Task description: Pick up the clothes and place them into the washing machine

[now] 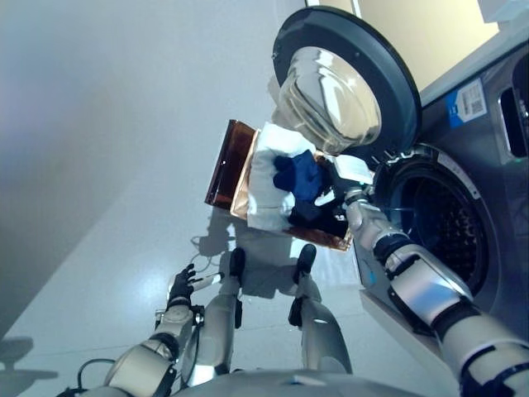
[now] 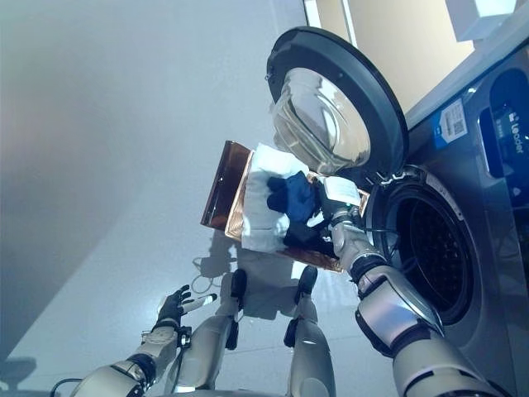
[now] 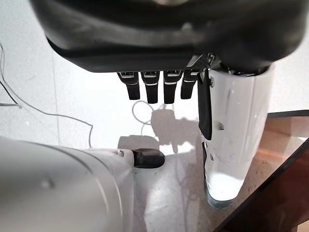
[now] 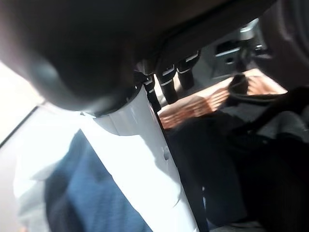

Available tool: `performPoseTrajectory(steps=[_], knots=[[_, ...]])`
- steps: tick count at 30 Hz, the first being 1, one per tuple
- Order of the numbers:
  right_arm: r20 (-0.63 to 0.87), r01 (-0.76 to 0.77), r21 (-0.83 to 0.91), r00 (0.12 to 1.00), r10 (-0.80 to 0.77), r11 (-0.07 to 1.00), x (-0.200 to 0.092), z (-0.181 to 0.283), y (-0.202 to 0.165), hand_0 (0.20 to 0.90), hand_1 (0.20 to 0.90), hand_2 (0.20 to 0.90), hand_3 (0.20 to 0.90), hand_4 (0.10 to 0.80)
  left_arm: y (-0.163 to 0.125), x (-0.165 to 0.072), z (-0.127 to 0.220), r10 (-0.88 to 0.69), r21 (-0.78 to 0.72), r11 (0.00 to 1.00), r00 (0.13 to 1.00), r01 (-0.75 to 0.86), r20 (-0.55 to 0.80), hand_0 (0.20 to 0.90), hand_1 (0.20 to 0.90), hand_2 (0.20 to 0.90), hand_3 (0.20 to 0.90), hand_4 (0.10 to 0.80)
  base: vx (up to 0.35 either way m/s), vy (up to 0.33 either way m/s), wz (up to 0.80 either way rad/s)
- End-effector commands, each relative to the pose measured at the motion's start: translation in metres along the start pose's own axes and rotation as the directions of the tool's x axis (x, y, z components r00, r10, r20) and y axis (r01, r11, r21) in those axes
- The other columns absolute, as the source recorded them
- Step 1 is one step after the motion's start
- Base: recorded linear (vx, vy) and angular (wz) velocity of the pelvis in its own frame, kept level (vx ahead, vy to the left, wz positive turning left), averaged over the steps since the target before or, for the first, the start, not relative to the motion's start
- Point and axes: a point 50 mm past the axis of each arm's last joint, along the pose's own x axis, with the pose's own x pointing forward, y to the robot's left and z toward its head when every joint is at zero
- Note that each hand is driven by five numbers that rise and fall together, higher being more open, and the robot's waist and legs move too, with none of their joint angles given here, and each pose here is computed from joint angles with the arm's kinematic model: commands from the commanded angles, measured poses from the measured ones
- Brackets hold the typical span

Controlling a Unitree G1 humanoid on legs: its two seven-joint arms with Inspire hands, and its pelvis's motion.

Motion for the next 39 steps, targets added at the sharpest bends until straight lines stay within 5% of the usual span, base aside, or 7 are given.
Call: performPoseTrajectory(steps=[1,15,33,35,37,38,39], knots=[[0.03,0.19,0.016,0.981,-0.191,0.982,0.02,0.012,-0.055,0.9,0.9,0.9,0.9,0.8,-0.005,-0.007,-0.02,0.018,-0.015,1.0,0.999,-0.018,-0.044,0.9,0.9,0.9,0.9,0.8,-0.015,0.0,-0.15],[0.091,0.09,0.07,0.991,-0.096,0.993,0.013,0.041,-0.023,0.9,0.9,0.9,0.9,0.8,-0.002,-0.003,-0.005,0.047,-0.074,0.996,0.999,-0.048,-0.003,0.9,0.9,0.9,0.9,0.8,-0.011,0.003,-0.03],[0.108,0.307,0.103,0.942,-0.317,0.946,0.034,0.062,-0.1,0.9,0.9,0.9,0.9,0.8,0.005,-0.006,0.06,0.069,-0.319,0.947,0.951,0.033,0.301,0.9,0.9,0.9,0.9,0.8,-0.04,0.002,0.06],[0.084,0.342,0.1,0.933,-0.351,0.934,0.036,0.057,-0.114,0.601,0.601,0.601,0.601,0.586,0.005,-0.008,0.068,0.064,-0.331,0.942,0.938,0.056,0.34,0.9,0.9,0.9,0.9,0.8,-0.031,0.018,0.05],[0.073,0.361,0.105,0.927,-0.369,0.927,0.037,0.055,-0.121,0.453,0.453,0.453,0.453,0.48,0.003,-0.009,0.07,0.058,-0.337,0.939,0.935,0.067,0.349,0.9,0.9,0.9,0.9,0.8,-0.013,0.017,0.07],[0.066,0.369,0.107,0.924,-0.377,0.923,0.037,0.054,-0.125,0.225,0.225,0.225,0.225,0.318,0.002,-0.009,0.07,0.053,-0.334,0.94,0.936,0.071,0.347,0.9,0.9,0.9,0.9,0.8,-0.002,0.023,0.09],[0.061,0.374,0.114,0.922,-0.382,0.921,0.037,0.054,-0.127,0.2,0.2,0.2,0.2,0.3,0.001,-0.01,0.069,0.048,-0.333,0.94,0.937,0.074,0.346,0.9,0.9,0.9,0.9,0.8,-0.003,0.033,0.08]])
